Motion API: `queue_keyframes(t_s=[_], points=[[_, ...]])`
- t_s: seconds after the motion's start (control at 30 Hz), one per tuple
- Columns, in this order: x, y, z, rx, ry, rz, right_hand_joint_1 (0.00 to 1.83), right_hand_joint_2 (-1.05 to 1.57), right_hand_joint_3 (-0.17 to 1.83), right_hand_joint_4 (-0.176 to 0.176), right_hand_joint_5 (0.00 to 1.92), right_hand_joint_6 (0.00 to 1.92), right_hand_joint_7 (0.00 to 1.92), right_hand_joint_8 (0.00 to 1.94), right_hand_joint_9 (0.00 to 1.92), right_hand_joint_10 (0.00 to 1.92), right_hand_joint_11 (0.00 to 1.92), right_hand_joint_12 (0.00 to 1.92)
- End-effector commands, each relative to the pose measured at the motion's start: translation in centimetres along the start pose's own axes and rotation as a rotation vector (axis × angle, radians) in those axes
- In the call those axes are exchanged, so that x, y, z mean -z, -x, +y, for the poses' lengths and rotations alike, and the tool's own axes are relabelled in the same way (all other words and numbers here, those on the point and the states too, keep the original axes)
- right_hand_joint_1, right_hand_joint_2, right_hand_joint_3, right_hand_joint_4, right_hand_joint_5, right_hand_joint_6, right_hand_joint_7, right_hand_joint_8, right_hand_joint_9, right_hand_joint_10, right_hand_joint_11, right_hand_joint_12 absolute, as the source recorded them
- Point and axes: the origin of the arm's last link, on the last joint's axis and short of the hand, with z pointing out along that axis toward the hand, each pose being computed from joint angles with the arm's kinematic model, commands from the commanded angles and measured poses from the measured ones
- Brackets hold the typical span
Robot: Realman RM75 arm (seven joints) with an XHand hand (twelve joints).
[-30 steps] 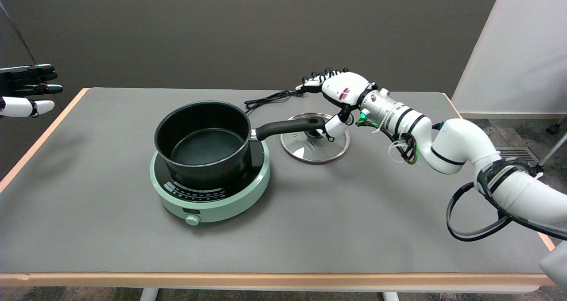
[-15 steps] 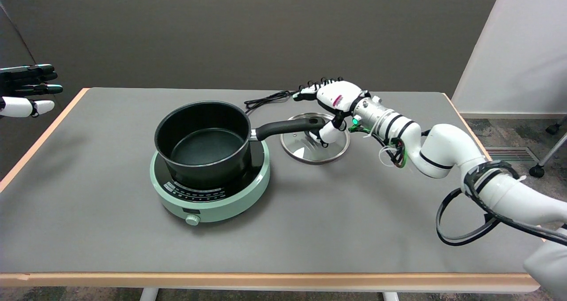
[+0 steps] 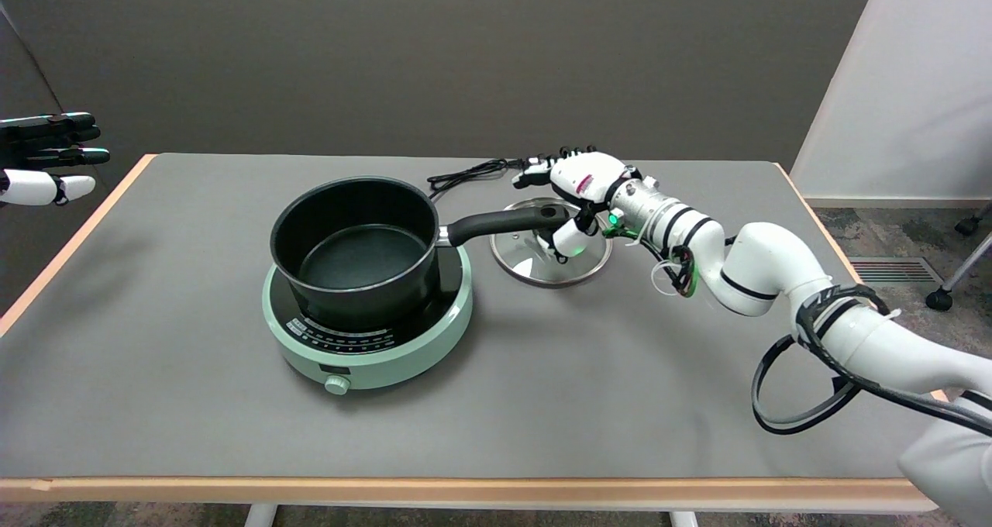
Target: Pick up the pot lid.
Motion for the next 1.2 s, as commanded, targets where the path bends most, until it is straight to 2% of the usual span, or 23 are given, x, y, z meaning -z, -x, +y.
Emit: queue_keyframes(t_s=[0.03, 0.47, 0.63, 1.2], points=[[-0.1, 1.5, 1.0, 0.004, 0.053, -0.049, 0.91, 0.53, 1.02, 0.100, 0.41, 0.21, 0.39, 0.17, 0.45, 0.26, 0.29, 0.48], [-0.4, 1.6, 2.1, 0.005, 0.071, -0.058, 0.91, 0.56, 1.01, 0.114, 0.45, 0.24, 0.40, 0.17, 0.46, 0.26, 0.30, 0.48], [-0.9, 1.2, 2.1, 0.015, 0.071, -0.057, 0.87, 0.58, 1.04, 0.125, 0.46, 0.30, 0.44, 0.16, 0.46, 0.32, 0.28, 0.54], [-1.3, 2.1, 1.7, -0.005, 0.067, -0.085, 0.89, 0.60, 1.02, 0.139, 0.49, 0.35, 0.50, 0.18, 0.49, 0.32, 0.29, 0.53]])
